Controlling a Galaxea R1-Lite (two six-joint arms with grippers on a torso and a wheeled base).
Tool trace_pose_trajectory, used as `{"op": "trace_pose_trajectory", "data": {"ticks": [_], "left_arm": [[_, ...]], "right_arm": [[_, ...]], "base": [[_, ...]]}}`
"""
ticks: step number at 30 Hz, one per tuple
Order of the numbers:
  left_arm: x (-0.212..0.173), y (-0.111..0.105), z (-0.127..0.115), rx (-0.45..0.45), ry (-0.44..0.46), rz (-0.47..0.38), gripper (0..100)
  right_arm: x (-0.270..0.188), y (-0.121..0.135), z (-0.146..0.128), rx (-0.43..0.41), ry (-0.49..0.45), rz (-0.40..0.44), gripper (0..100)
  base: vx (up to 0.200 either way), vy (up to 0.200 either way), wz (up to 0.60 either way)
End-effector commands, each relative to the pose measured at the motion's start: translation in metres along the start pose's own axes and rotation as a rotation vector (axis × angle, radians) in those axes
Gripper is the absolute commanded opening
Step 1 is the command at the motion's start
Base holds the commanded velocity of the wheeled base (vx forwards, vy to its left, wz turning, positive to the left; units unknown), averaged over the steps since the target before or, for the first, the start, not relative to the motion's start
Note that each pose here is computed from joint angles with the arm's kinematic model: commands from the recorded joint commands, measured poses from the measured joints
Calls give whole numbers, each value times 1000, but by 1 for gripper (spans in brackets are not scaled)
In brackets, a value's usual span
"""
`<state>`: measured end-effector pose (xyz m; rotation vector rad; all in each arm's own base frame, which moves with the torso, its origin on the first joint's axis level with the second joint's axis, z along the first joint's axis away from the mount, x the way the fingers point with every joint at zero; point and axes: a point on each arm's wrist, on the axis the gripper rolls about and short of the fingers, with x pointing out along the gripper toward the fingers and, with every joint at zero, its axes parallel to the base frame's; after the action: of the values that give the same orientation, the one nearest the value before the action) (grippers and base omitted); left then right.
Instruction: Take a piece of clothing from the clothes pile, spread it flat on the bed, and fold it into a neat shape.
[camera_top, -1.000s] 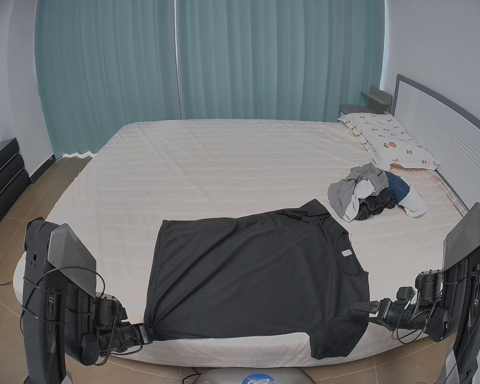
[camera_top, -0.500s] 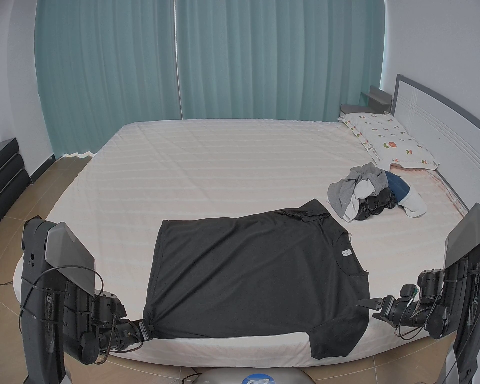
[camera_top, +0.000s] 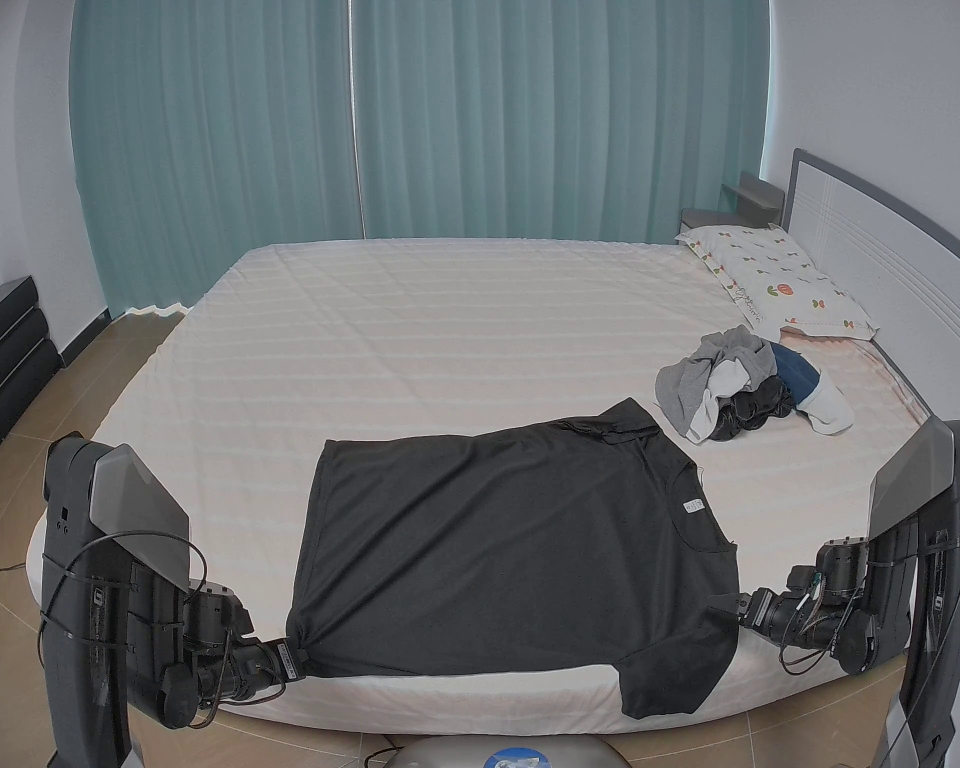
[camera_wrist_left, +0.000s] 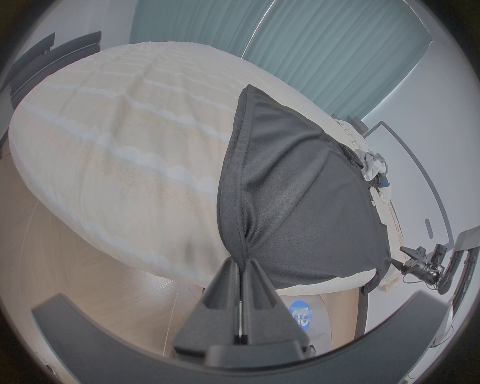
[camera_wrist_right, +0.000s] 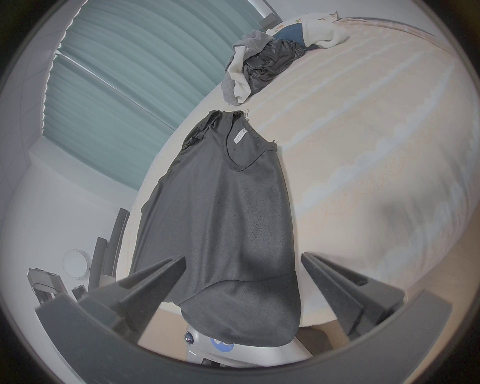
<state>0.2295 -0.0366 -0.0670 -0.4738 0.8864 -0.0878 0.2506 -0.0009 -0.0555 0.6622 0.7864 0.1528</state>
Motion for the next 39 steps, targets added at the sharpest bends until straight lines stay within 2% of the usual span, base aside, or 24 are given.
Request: {"op": "trace_pose_trajectory", "data": {"ticks": [1, 9, 15, 20, 25, 26, 35, 37, 38, 39], "left_arm": [[0, -1, 1, 2, -11, -5, 0], [1, -1, 2, -9, -16, -8, 0], [0, -3, 5, -39, -29, -16, 0], [1, -3, 6, -38, -33, -18, 0], [1, -3, 6, -38, -33, -18, 0], [1, -3, 6, -38, -33, -18, 0], [1, -3, 5, -34, -31, -15, 0], [2, -3, 5, -33, -30, -14, 0], [2, -3, 5, -30, -30, -14, 0], [2, -3, 4, -29, -28, -14, 0]], "right_arm": [[14, 1, 0, -22, -17, -9, 0], [26, 5, 23, 16, -124, 19, 0], [34, 10, 38, -3, -186, 56, 0], [40, 12, 43, -13, -201, 78, 0], [51, 3, 38, -1, -178, 64, 0], [51, 3, 38, -1, -178, 64, 100], [24, -3, 44, 35, -204, 32, 100], [12, -2, 38, 45, -166, 44, 100], [4, -2, 28, 38, -92, 85, 100], [2, -3, 25, 25, -63, 108, 100]], "base": [[0, 0, 0], [0, 0, 0], [0, 0, 0], [0, 0, 0], [0, 0, 0], [0, 0, 0], [0, 0, 0], [0, 0, 0], [0, 0, 0], [0, 0, 0]]}}
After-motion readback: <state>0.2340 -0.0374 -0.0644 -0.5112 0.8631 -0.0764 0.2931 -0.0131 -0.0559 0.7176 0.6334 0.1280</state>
